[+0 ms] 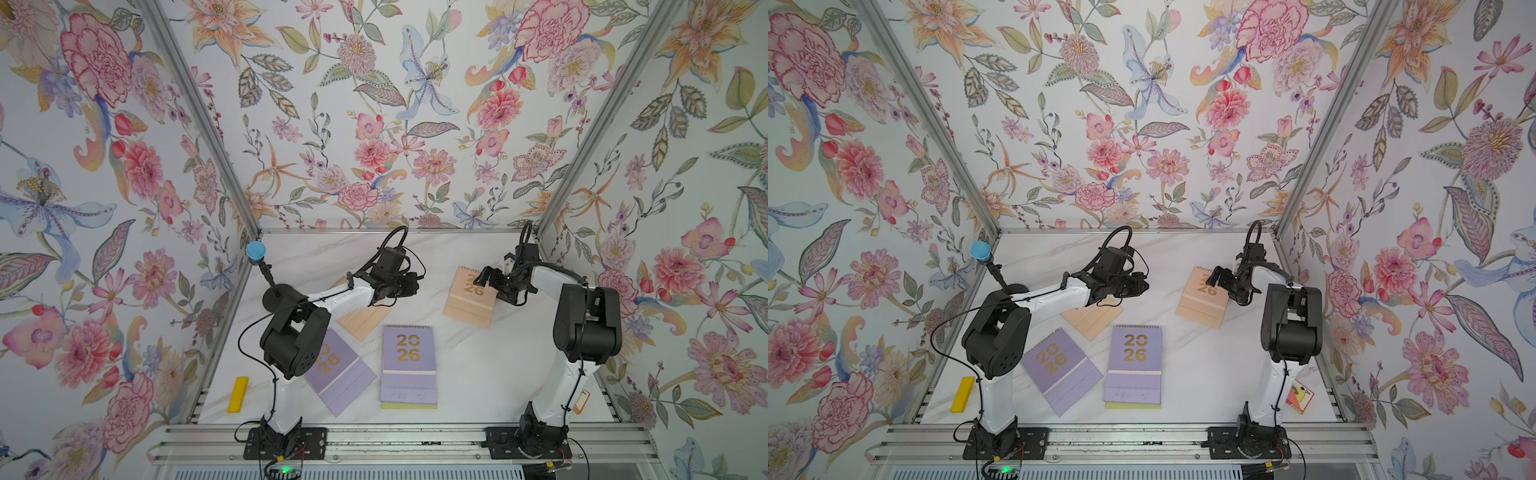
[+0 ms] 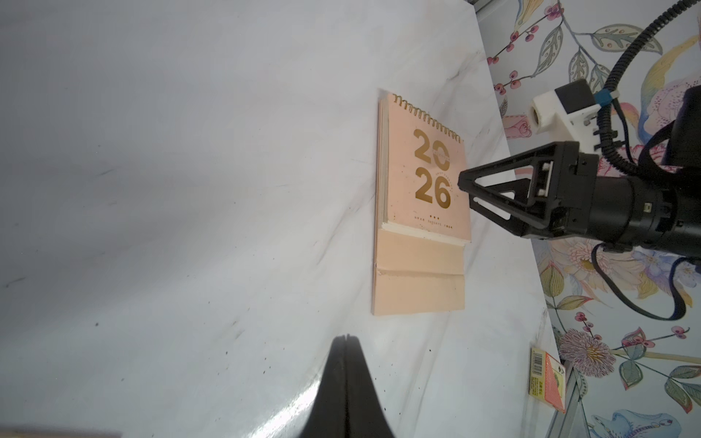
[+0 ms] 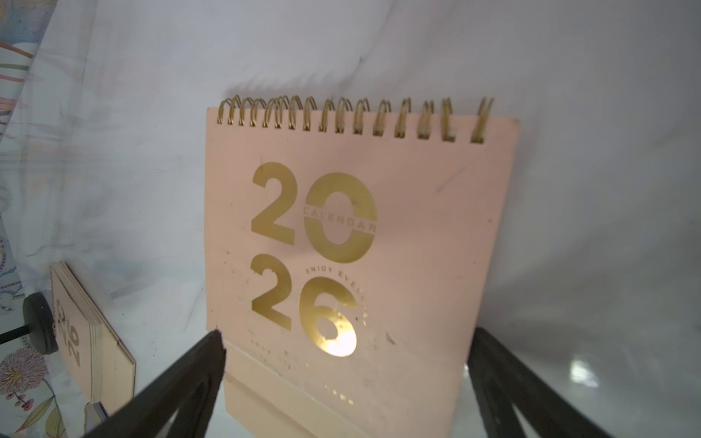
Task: Stack the calendars
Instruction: Move the calendar to the center of the board, then pick up the calendar at the center of the board, then place the calendar at the calendar.
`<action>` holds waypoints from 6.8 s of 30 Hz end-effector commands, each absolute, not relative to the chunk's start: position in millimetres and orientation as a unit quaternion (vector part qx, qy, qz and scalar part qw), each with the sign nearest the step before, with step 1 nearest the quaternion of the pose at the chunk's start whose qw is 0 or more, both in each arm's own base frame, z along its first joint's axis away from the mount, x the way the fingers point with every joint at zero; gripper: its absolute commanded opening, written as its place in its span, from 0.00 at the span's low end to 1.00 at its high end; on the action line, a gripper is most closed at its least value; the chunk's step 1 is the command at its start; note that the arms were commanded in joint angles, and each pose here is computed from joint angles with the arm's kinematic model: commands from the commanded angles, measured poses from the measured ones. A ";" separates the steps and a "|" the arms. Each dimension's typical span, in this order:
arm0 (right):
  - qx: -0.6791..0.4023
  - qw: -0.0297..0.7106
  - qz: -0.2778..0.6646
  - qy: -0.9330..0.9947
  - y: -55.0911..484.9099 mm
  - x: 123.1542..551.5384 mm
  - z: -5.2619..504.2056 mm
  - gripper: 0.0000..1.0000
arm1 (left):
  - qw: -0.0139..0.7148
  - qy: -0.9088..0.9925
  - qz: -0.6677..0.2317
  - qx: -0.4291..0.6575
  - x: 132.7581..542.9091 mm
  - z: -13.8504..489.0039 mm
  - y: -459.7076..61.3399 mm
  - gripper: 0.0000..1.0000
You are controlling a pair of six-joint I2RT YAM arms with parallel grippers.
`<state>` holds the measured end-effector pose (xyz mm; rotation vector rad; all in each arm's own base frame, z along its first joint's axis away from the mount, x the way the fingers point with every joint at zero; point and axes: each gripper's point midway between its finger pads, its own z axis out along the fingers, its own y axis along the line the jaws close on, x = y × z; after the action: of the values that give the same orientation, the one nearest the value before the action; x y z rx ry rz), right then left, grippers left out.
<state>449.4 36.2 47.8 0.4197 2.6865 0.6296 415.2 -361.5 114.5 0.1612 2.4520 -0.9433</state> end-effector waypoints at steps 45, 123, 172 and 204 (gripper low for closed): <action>0.141 0.100 0.298 0.939 96.4 428.3 20.7 1.00 | 0.203 0.928 -0.311 0.042 482.4 28.1 -394.1 0.00; 0.126 0.292 0.435 0.842 107.0 421.9 175.5 0.03 | 0.291 0.897 -0.331 0.020 453.5 162.1 -316.0 0.00; 0.032 0.231 0.524 0.819 242.7 233.2 187.6 0.03 | 0.256 0.891 -0.375 -0.017 278.0 103.0 -235.4 0.00; 0.029 0.195 0.553 0.809 263.8 199.3 142.4 0.03 | 0.211 0.897 -0.388 -0.022 247.4 59.1 -240.1 0.00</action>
<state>194.9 259.1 127.1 0.1025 2.3502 1.4995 254.4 -237.0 66.5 -0.0635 2.4722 -1.0594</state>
